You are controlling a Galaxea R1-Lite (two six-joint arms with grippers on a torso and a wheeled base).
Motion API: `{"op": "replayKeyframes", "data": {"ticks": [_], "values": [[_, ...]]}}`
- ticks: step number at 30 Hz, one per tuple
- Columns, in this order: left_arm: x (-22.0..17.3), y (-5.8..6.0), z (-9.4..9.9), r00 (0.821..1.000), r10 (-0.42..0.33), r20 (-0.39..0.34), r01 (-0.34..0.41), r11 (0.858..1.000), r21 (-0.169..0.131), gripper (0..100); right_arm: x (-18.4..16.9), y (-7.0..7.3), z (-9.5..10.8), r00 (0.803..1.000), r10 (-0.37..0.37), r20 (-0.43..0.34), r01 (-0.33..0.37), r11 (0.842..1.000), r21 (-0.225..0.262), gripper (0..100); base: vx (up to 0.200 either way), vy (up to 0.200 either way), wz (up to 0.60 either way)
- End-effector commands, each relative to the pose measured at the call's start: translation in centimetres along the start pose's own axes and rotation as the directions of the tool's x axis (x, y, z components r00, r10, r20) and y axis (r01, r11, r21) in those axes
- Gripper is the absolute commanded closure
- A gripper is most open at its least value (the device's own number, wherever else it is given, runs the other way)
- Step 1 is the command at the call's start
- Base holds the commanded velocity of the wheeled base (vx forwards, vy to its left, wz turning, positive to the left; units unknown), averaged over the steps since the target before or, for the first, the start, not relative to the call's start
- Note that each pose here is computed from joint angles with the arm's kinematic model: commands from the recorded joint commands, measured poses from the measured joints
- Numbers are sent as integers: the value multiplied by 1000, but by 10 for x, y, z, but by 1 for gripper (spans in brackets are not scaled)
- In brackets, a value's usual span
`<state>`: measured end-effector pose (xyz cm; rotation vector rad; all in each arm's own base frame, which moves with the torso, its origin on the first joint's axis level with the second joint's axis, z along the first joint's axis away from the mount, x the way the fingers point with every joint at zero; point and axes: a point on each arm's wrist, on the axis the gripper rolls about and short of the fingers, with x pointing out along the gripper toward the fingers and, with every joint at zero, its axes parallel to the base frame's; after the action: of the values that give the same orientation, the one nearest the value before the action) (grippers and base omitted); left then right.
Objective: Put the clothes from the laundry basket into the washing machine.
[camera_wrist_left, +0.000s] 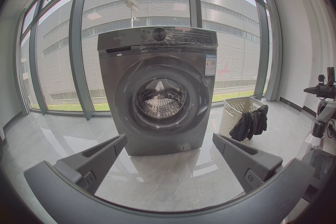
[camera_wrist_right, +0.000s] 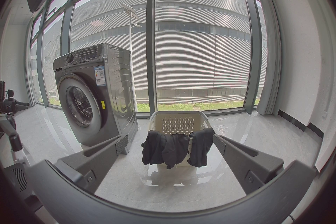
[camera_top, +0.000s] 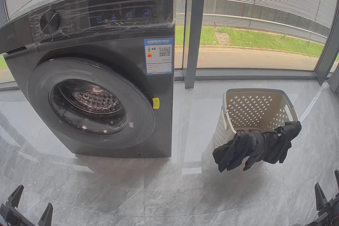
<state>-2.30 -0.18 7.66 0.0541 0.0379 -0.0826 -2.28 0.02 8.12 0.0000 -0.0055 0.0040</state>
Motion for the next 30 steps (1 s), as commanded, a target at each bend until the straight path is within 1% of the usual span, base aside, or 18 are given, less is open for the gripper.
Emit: {"op": "replayKeyframes", "data": {"ticks": [1,30], "values": [[0,0,-5,1000,0,-1,0,1000,-1,0,0,0,-5,1000,1,-2,-1,1000,0,0,0,-200,0],[0,0,-5,1000,0,0,0,1000,0,0,0,0,-5,1000,1,-1,-1,1000,0,0,0,-200,0]]}}
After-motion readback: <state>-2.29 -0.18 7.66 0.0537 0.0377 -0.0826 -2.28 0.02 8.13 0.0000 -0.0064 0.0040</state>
